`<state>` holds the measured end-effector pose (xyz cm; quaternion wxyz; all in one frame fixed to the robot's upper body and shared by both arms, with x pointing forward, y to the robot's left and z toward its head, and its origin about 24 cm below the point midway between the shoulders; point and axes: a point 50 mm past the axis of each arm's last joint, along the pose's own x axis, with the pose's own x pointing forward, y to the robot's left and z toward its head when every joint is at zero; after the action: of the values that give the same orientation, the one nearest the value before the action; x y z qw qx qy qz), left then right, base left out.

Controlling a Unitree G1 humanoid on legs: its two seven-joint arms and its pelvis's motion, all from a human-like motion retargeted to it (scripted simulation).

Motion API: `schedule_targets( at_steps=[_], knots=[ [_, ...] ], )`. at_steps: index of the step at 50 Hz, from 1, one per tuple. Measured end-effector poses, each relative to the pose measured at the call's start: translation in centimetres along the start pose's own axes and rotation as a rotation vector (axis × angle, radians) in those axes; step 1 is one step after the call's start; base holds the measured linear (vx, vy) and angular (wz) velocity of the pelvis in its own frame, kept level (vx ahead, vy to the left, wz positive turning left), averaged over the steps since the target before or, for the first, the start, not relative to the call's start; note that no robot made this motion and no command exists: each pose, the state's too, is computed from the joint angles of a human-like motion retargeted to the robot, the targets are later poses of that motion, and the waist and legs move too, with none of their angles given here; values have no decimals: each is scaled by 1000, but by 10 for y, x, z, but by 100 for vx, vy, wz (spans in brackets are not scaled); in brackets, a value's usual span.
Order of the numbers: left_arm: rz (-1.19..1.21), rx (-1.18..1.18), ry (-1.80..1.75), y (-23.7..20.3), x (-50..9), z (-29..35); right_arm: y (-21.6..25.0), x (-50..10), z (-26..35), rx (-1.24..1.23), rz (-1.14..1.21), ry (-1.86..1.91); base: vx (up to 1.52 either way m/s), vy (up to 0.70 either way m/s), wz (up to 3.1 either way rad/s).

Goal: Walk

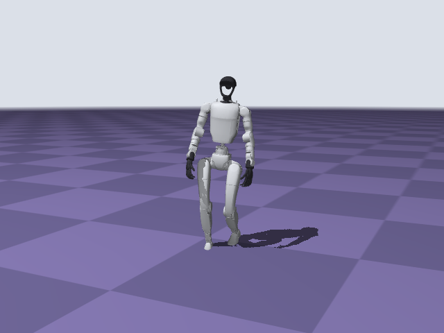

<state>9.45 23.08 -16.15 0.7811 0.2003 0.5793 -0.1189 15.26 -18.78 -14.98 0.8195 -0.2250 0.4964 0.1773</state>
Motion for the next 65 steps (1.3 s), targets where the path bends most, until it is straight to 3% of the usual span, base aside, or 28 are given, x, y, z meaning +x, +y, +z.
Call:
schedule_targets(
  at_steps=[25, 45, 65],
  knots=[
    [108, 114, -153, 30, 0, 69, -13, -5, -15, -69, -2, 48, -17, 1, -12],
    [92, 25, -20, 25, -1, 15, -10, -21, -77, 119, -58, 238, -25, -5, -14],
    [142, -107, -71, 15, 0, 17, -55, -8, 16, 9, -193, -77, -45, -14, -39]
  ],
)
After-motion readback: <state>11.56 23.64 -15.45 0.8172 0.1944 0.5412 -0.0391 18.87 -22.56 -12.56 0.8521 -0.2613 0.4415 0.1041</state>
